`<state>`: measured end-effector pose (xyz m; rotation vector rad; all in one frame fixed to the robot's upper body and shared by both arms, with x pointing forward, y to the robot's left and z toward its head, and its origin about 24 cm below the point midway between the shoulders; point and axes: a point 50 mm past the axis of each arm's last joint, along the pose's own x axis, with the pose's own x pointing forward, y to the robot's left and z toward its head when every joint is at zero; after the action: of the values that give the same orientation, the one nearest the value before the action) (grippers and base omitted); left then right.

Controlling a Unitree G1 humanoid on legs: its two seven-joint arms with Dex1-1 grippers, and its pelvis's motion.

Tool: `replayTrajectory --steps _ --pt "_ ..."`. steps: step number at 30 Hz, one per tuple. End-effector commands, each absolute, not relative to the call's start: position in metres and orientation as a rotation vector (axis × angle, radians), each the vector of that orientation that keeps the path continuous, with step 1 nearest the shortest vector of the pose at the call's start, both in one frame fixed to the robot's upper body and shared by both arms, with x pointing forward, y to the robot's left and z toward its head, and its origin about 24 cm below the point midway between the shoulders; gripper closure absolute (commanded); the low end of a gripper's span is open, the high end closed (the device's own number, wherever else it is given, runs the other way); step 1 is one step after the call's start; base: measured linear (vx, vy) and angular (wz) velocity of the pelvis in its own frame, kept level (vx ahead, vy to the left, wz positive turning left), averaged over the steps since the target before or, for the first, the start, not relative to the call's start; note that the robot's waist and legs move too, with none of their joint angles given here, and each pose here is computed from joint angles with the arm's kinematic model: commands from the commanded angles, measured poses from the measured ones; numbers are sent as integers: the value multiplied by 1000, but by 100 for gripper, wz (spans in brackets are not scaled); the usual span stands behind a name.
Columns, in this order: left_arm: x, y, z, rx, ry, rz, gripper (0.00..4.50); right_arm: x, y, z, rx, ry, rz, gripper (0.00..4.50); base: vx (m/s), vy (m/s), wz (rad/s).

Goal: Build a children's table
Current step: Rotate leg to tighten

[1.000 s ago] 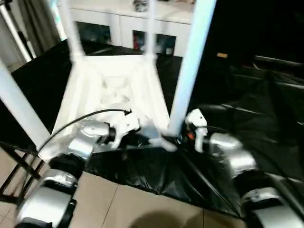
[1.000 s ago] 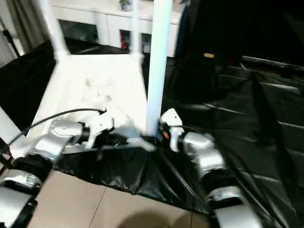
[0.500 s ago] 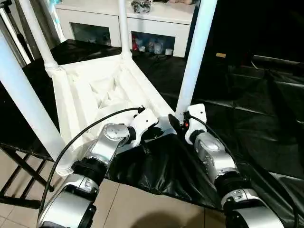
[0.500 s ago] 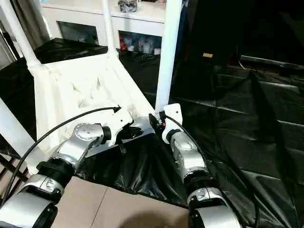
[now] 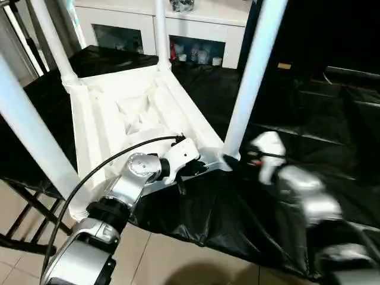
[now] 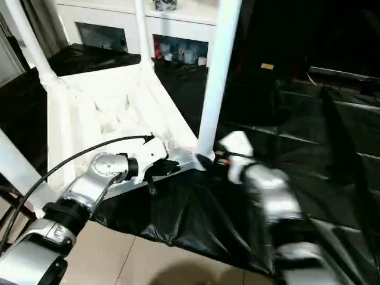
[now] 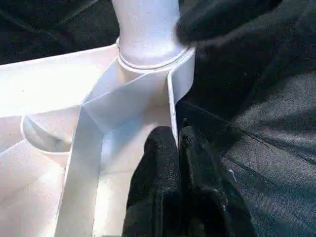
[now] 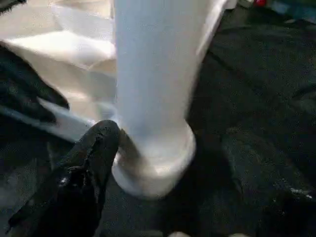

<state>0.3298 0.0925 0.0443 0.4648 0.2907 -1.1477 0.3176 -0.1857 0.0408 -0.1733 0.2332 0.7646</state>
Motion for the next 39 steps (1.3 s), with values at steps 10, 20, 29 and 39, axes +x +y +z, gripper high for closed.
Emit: replayTrajectory --steps 10,20,29,39 --pt "316 107 29 484 348 -1244 450 310 -185 51 -133 217 879 52 0 0 0" --pt "329 114 36 492 296 -1088 450 287 -172 50 -142 287 1096 2 0 0 0" --pt "304 119 51 217 209 -1007 350 272 -166 52 -145 305 1165 0 0 0 0" --pt "257 138 54 102 223 -912 271 296 -128 61 -85 209 1164 0 0 0 0"
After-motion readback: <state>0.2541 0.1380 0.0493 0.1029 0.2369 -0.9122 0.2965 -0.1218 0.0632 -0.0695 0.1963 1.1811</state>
